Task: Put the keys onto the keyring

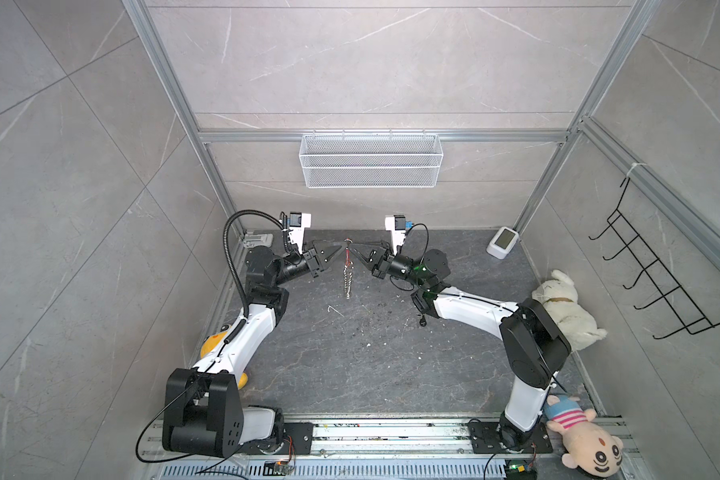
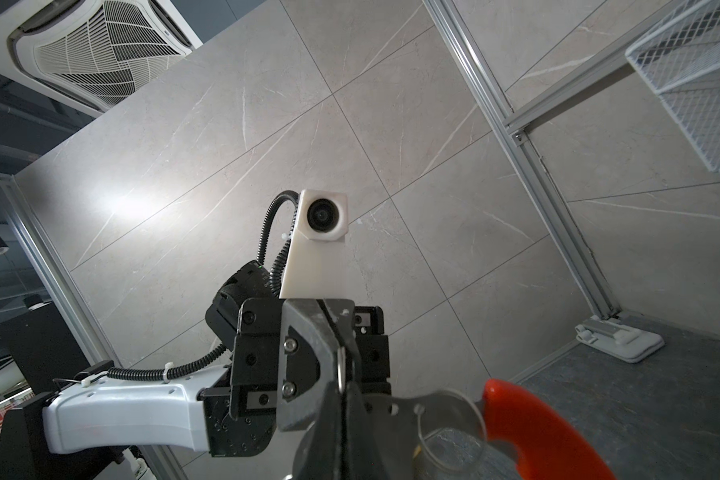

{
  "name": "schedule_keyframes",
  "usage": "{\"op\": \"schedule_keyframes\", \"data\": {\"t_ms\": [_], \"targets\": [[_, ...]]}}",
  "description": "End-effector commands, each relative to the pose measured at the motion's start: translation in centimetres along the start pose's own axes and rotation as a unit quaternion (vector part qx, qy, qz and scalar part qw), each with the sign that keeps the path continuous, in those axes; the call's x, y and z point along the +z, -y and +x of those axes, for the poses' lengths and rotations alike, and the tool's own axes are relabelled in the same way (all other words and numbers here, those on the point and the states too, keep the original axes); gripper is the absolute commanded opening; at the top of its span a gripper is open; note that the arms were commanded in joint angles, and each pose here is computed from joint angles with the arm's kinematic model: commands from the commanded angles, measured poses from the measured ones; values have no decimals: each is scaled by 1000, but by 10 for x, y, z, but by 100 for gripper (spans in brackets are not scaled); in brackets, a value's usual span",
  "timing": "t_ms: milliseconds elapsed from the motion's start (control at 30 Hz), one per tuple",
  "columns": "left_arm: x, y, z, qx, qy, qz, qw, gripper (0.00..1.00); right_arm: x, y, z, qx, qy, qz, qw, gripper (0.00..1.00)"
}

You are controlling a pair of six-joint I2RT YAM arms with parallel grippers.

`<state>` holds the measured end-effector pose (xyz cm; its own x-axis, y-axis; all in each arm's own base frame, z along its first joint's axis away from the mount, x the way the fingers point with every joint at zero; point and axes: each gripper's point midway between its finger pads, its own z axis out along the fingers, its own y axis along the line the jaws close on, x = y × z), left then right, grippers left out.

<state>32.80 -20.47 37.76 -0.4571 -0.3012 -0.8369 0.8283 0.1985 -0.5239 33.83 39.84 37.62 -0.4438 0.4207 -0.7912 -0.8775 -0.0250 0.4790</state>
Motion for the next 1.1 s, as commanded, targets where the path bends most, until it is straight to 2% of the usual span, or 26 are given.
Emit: {"op": "schedule_keyframes", "data": {"t_ms": [0,67,200,267,300,333,400,433,533,600,633,700,733,767,800,833,900,1067], "targets": [[-1,6,-1,20,-1,-12,1000,0,7,-17,-11,-18,15,-16,1000,0],[-6,-2,2,35,-4,-55,998,0,2,-9,-8,-24,6,17,1000,2],[-17,-8,10,71,-9,-121,990,0,-21,12,0,-48,-27,112,992,40],[-19,-10,17,83,-20,-143,986,0,-42,26,7,-63,-51,173,982,47],[-19,-12,20,87,-25,-153,984,0,-53,32,10,-72,-63,204,974,54],[-18,-13,25,95,-33,-163,982,0,-68,40,13,-82,-76,243,964,70],[-14,-16,37,113,-48,-186,975,0,-102,57,15,-103,-101,340,929,96],[-11,-17,44,125,-56,-198,971,0,-124,67,15,-110,-115,402,902,99],[-6,-24,64,143,-78,-228,960,0,-190,83,8,-133,-152,557,805,99],[-5,-28,74,140,-85,-237,958,0,-225,86,6,-146,-158,620,755,99],[-5,-31,77,138,-88,-242,956,0,-241,88,11,-144,-163,642,735,99],[-5,-34,83,131,-91,-248,956,0,-267,92,27,-110,-196,665,712,99],[-7,-36,85,117,-93,-253,956,0,-281,95,36,-84,-215,681,695,93],[-7,-37,89,105,-102,-256,955,0,-292,99,46,-63,-236,693,679,80],[-7,-37,94,101,-121,-254,954,0,-300,103,59,-41,-261,694,670,61],[-4,-34,101,100,-137,-238,956,0,-304,107,73,-22,-281,687,670,52],[-2,-33,113,103,-150,-229,956,0,-311,112,92,5,-306,683,663,40],[-5,-41,129,102,-148,-247,952,0,-326,128,121,85,-324,681,652,39]]}}
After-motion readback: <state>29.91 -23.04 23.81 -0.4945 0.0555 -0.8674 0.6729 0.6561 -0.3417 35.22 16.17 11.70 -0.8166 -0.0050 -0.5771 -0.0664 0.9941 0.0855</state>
